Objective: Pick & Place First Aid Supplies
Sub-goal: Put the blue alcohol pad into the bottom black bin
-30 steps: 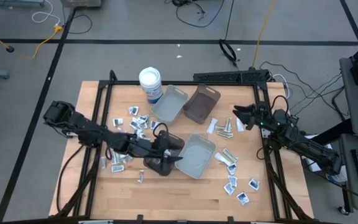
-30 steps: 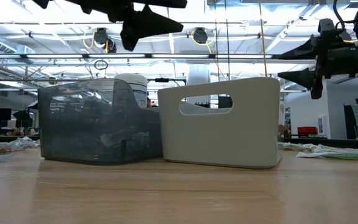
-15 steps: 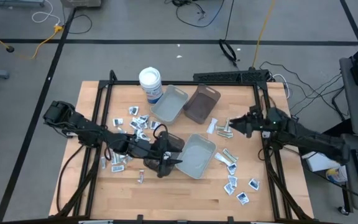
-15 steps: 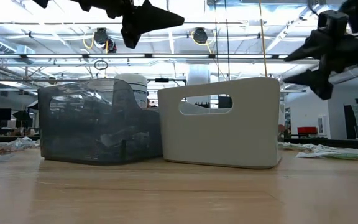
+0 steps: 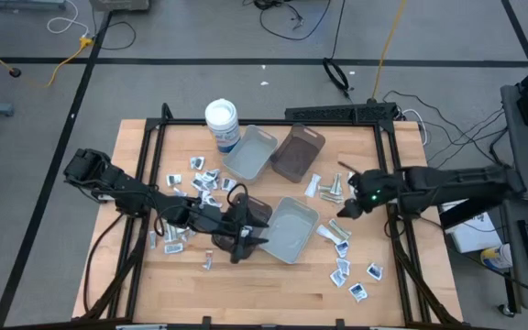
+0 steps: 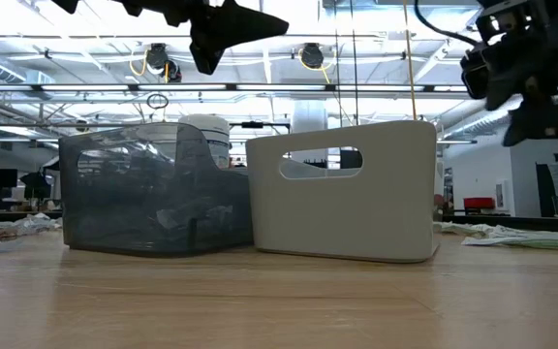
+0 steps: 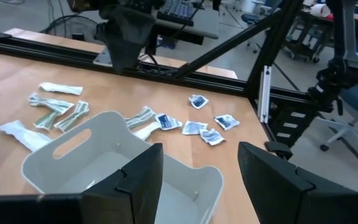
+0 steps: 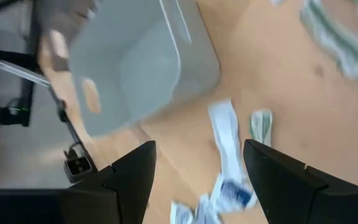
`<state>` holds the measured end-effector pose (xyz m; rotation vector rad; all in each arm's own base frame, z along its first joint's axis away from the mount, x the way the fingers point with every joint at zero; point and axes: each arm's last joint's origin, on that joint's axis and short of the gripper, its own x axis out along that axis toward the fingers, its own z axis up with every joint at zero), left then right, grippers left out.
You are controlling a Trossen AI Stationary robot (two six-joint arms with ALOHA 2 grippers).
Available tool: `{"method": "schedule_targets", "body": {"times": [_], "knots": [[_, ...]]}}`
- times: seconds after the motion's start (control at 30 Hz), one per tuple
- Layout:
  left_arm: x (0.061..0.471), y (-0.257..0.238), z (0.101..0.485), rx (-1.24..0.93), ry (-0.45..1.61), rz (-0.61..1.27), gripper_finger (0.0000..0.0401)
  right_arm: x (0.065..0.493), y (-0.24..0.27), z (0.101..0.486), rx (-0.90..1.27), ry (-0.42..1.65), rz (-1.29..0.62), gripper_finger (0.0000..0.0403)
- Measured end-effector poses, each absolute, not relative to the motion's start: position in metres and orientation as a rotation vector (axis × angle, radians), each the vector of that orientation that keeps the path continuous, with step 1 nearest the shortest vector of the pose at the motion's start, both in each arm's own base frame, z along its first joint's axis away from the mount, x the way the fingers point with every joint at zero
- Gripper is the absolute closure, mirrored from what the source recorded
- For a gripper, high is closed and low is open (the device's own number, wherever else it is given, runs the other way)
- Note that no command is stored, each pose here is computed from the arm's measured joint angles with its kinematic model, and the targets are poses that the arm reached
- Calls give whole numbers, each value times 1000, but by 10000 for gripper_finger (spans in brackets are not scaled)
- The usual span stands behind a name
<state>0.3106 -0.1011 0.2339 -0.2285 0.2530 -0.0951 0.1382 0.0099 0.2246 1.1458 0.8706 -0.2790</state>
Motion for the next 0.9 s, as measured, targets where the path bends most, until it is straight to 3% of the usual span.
{"method": "schedule_targets", "body": {"times": [0.23, 0.47, 0.9], "knots": [[311, -101, 234, -228, 252, -96, 187, 146, 31, 240, 1132, 1111, -500, 165], [311, -101, 234, -228, 254, -97, 187, 153, 55, 256, 1109, 1147, -716, 165], [308, -102, 242, -238, 234, -147, 187, 169, 113, 231, 1113, 1247, -937, 165]]}}
